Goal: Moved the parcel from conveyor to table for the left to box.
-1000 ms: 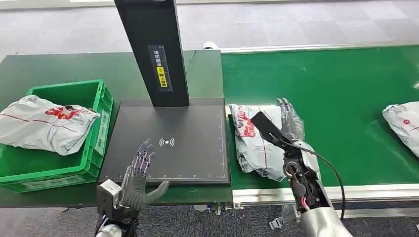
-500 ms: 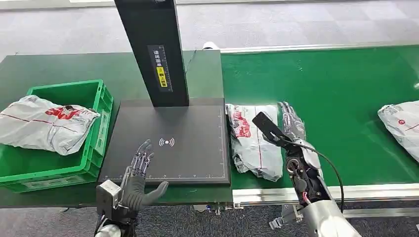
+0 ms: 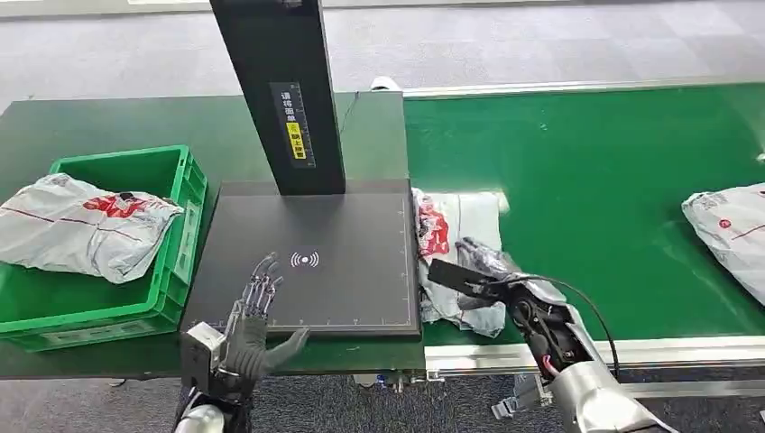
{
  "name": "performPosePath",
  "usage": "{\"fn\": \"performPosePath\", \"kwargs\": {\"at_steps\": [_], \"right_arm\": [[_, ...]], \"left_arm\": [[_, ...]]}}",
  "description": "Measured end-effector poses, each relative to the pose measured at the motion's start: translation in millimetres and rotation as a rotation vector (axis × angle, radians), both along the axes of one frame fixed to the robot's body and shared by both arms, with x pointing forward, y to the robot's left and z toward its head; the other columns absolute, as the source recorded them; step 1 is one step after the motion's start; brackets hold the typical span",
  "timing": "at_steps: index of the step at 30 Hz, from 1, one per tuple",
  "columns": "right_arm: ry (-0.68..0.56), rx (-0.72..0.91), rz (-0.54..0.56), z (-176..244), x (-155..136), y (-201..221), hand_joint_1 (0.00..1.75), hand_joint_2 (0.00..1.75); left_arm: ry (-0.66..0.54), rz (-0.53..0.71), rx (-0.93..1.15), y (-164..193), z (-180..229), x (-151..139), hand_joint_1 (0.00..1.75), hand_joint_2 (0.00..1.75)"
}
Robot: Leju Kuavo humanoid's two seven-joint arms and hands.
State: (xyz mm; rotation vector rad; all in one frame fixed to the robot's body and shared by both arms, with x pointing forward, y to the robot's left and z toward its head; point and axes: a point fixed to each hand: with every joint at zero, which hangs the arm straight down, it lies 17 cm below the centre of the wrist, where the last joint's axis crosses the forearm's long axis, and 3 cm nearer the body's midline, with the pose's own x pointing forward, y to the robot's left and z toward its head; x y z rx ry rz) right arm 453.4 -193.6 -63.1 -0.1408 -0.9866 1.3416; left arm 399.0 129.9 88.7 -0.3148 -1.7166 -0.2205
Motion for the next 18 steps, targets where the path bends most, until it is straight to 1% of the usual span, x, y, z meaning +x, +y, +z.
{"fn": "performPosePath", "kwargs": {"at_steps": [3, 7, 8, 9, 12, 18], "right_arm": [[0.042, 0.042, 0.076, -5, -15, 13, 0.00, 1.75], [0.052, 0.027, 0.108, -6, -18, 16, 0.00, 1.75], [0.054, 0.023, 0.115, -6, -18, 17, 0.47, 1.75], [0.054, 0.018, 0.122, -6, -19, 18, 1.75, 1.75], [0.066, 0.001, 0.142, -6, -19, 19, 1.75, 1.75], [0.060, -0.024, 0.163, 1, -10, 18, 1.75, 1.75]], "left_arm": [[0.001, -0.007, -0.005, -1, 1, 3, 0.00, 1.75], [0.003, -0.011, -0.001, -2, 0, 6, 0.00, 1.75], [0.005, -0.012, -0.001, -2, -1, 6, 0.00, 1.75], [0.007, -0.012, -0.002, -2, -2, 6, 0.00, 1.75], [0.011, -0.008, 0.000, -2, -4, 6, 0.00, 1.75], [0.012, -0.003, 0.000, -1, -4, 7, 0.00, 1.75]]}}
